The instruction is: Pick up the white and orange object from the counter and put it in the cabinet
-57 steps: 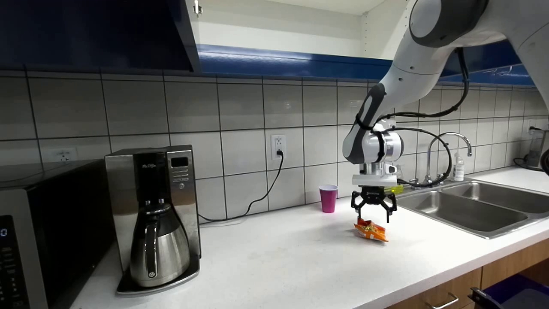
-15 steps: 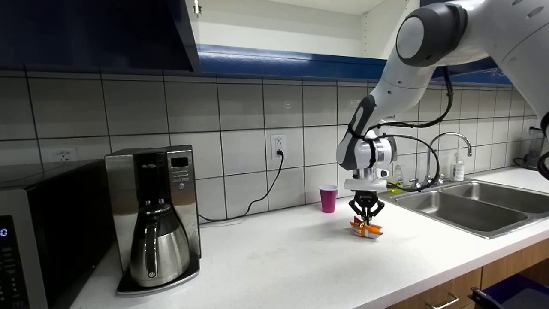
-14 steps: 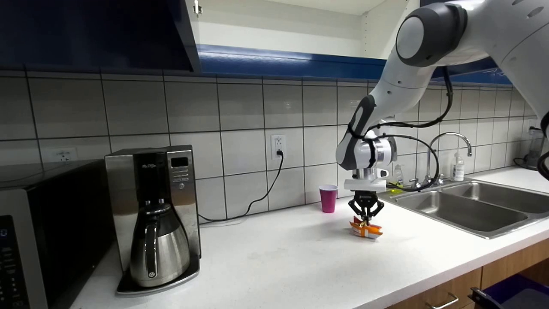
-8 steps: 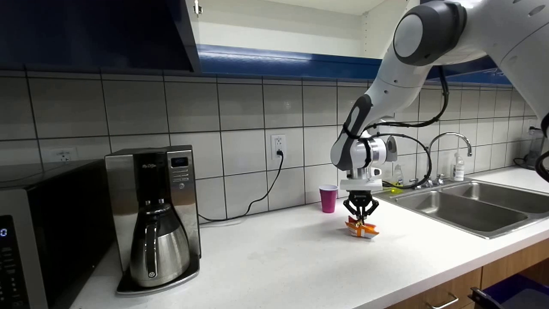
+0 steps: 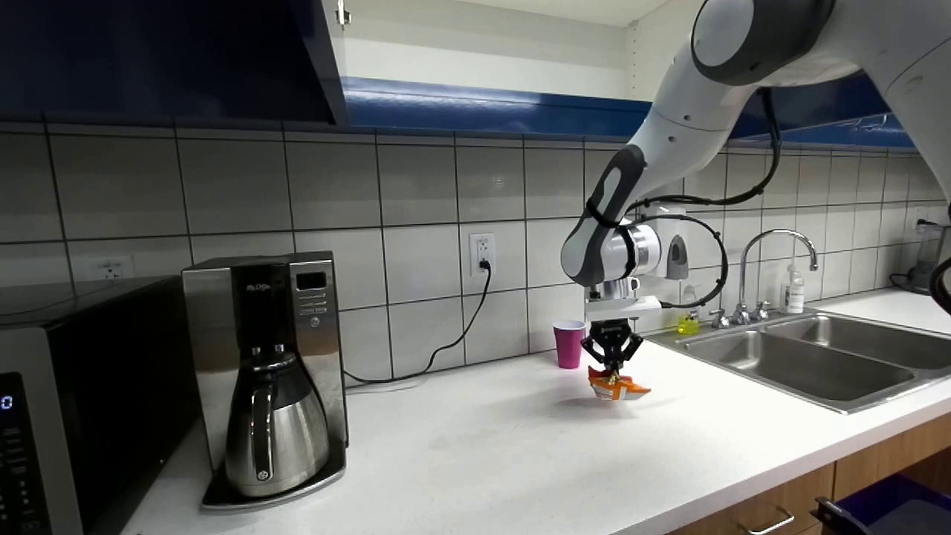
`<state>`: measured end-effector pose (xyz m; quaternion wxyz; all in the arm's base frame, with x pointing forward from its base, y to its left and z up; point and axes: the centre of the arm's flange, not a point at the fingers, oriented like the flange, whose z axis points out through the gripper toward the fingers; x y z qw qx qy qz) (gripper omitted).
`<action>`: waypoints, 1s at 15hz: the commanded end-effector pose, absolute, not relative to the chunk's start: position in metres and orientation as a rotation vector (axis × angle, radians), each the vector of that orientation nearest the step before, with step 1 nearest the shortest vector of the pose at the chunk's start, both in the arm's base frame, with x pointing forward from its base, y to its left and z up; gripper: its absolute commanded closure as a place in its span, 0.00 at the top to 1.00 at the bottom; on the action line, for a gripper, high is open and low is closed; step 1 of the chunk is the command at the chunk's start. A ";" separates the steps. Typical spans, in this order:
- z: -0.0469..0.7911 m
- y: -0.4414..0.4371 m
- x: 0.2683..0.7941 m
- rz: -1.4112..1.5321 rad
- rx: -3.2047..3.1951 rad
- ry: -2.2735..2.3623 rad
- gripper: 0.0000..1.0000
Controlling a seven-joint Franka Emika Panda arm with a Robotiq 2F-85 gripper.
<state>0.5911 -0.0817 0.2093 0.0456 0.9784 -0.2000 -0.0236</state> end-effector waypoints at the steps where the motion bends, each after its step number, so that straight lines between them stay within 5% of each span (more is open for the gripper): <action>1: 0.234 -0.057 0.560 -0.062 3.009 -0.320 0.00; 15: 0.298 -0.001 0.450 -0.016 2.996 -0.034 0.00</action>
